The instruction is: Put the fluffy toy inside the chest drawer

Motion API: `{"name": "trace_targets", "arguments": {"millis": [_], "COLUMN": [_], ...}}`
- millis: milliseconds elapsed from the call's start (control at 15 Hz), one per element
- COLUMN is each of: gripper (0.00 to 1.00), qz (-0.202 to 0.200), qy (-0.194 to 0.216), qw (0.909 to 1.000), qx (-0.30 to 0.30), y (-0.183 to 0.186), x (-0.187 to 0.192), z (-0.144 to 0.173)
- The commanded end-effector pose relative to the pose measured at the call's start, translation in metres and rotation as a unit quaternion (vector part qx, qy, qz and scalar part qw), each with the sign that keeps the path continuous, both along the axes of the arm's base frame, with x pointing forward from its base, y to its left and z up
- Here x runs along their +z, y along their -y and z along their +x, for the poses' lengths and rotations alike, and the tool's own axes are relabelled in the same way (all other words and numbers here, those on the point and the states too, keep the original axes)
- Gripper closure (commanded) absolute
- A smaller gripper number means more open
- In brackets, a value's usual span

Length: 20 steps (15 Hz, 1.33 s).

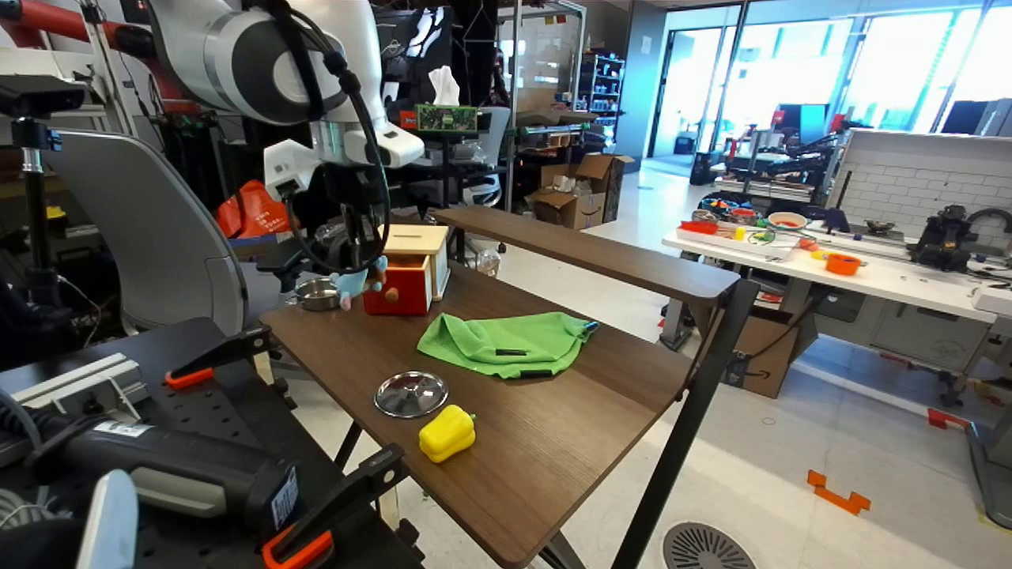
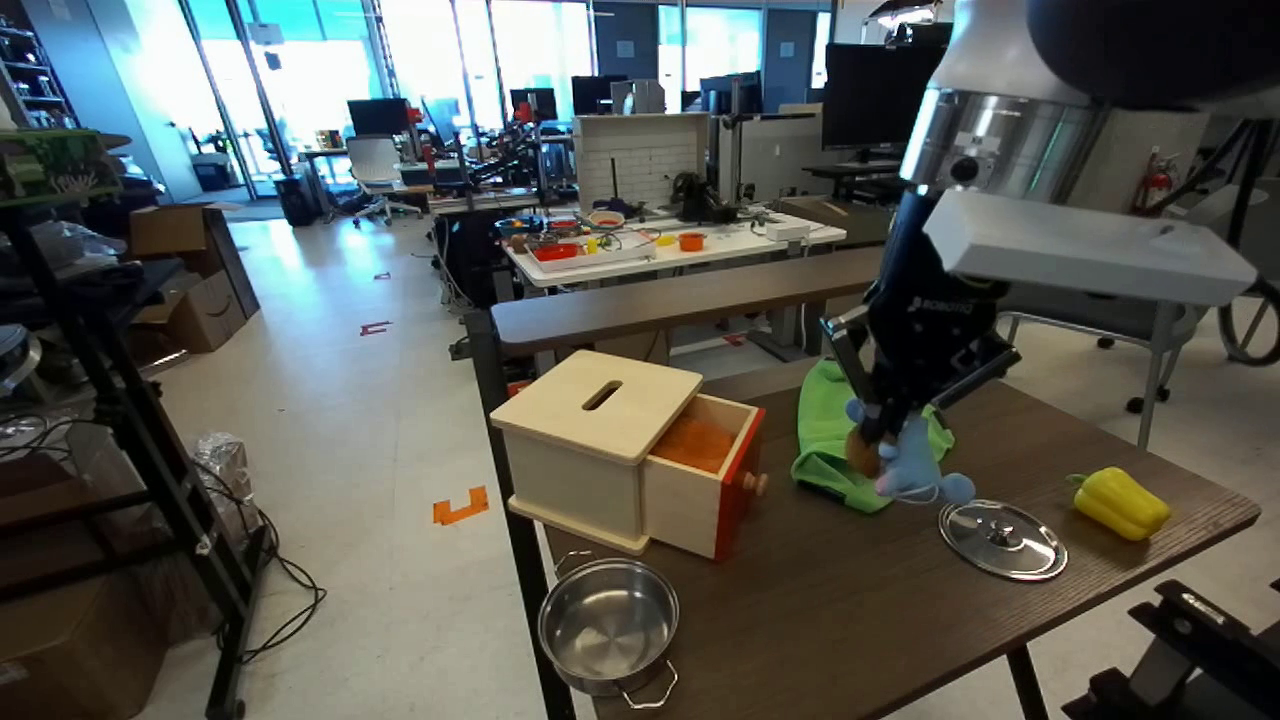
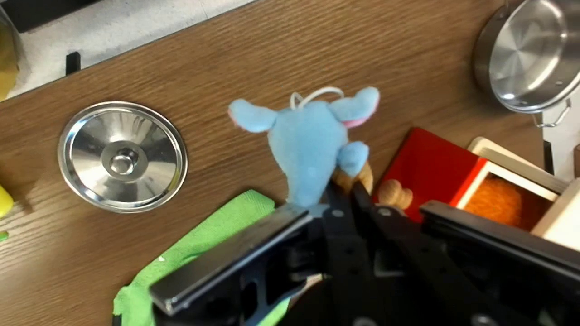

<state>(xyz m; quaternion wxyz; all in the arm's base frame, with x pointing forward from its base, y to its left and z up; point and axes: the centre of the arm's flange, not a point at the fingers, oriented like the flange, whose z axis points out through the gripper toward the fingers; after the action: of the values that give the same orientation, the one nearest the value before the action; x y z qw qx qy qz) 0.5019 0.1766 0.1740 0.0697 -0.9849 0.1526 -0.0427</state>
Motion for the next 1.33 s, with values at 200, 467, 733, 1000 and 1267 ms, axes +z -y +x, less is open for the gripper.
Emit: {"name": "trace_targets", "arguments": {"millis": [200,467,733,1000,1267], "gripper": [0.99,0.99,0.99,0.99,0.99], "qz": [0.023,0.036,0.046,0.085,0.124], "qy": [0.012,0.021,0.028,0.019,0.014], "qw": [0.9995,0.9988,0.9981,0.9943,0.9854], "qx": [-0.016,-0.025,-0.029,-0.061,-0.116], "y": [-0.006,-0.014,-0.021,-0.031,-0.035], "x": [0.032,0.041,0.048,0.041,0.027], "z": [0.027,0.046,0.056,0.069,0.084]}}
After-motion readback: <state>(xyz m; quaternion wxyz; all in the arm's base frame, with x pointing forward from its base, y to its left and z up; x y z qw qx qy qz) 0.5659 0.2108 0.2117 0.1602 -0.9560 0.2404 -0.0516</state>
